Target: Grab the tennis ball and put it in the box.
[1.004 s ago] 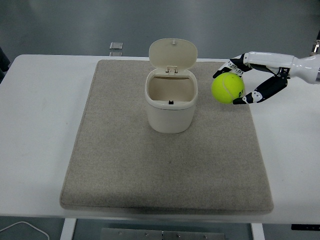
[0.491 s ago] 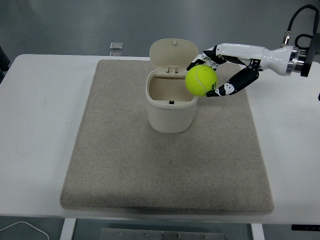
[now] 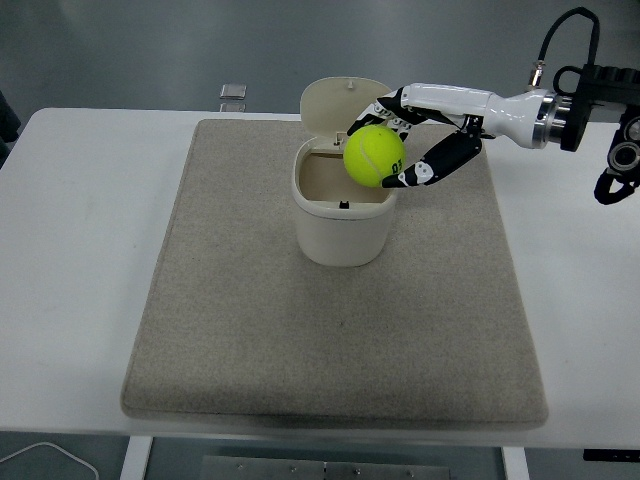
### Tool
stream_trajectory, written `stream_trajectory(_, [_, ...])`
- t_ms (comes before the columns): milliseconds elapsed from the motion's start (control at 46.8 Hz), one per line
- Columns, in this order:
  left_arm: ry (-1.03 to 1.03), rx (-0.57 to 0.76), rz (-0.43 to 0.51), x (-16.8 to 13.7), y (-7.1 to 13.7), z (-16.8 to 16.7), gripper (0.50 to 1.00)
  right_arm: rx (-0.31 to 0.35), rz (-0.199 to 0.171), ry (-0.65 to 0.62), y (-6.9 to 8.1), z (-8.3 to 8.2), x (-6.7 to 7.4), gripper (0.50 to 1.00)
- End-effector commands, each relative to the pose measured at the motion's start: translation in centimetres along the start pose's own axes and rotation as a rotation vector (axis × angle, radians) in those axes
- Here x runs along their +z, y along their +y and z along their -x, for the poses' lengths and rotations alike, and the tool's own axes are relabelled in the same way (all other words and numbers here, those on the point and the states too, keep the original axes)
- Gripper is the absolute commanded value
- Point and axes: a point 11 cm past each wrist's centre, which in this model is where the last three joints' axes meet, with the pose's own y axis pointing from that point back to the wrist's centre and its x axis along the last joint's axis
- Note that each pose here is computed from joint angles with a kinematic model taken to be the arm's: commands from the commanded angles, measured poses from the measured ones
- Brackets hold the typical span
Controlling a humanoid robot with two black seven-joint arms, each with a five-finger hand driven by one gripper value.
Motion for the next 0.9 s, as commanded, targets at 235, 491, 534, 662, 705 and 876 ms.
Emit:
stream_trajectory(235, [0.001, 0.000, 0.000, 0.00, 0.00, 0.01, 0.992, 0.029, 0.015, 0.006, -0.54, 0.10, 0.08, 0.641])
stream_trajectory(491, [-0.001, 0.001, 0.000, 0.00, 0.00, -0.01, 0.992, 0.038, 0.014, 0.010, -0.55, 0.01, 0.03, 0.750])
stream_trajectory(534, [0.001, 0.001, 0.000, 0.00, 0.00, -0.01, 0.992, 0.037, 0.011, 0.008, -0.70, 0.17, 0.00, 0.756])
stream_trajectory(662, [0.000, -0.001, 0.000, 0.00, 0.00, 0.01, 0.992, 0.034, 0.008, 0.004, -0.90, 0.45, -0.02, 0.787])
stream_trajectory(705, [-0.001, 0.001, 0.000, 0.00, 0.00, -0.01, 0.990, 0.031, 0.010, 0.004, -0.90, 0.53, 0.04, 0.789])
stream_trajectory(876, [0.001, 0.000, 0.000, 0.00, 0.00, 0.00, 0.990, 0.030, 0.012, 0.006, -0.85, 0.55, 0.11, 0.813])
